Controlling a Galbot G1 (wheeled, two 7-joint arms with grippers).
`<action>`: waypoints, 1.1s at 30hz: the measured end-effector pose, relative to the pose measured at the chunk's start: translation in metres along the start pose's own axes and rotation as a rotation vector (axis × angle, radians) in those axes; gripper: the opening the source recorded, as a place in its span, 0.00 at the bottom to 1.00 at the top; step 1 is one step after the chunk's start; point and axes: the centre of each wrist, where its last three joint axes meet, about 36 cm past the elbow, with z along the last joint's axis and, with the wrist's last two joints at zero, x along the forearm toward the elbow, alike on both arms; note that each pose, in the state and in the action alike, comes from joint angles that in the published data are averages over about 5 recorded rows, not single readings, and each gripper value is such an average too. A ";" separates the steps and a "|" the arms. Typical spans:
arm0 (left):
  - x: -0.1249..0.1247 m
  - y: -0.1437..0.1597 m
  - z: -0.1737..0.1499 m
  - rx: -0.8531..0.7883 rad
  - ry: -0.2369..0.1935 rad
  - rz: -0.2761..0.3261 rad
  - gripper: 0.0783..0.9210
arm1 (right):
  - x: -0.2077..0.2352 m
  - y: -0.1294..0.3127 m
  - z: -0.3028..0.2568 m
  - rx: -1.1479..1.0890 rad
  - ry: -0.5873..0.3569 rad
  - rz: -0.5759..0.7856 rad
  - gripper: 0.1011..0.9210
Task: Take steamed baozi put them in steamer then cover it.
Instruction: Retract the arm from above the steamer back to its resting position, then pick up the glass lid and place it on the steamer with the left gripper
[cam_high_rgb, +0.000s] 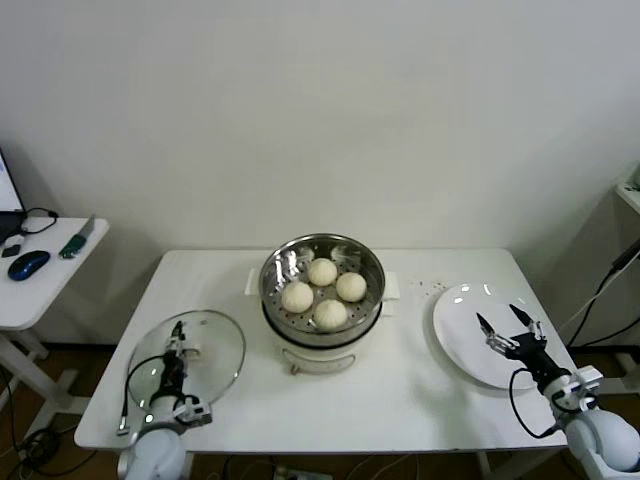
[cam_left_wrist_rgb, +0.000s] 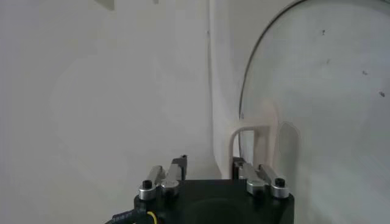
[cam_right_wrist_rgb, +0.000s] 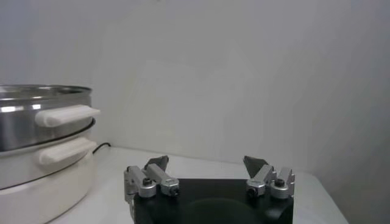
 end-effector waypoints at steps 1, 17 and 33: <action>0.000 0.000 0.000 0.002 0.000 0.000 0.46 | 0.000 0.000 0.000 0.001 0.001 0.000 0.88; 0.010 0.020 0.006 0.007 0.006 -0.042 0.08 | 0.001 0.000 0.006 0.019 0.006 0.003 0.88; 0.053 0.123 0.010 -0.022 0.102 -0.210 0.08 | -0.009 0.000 0.006 0.055 0.011 -0.006 0.88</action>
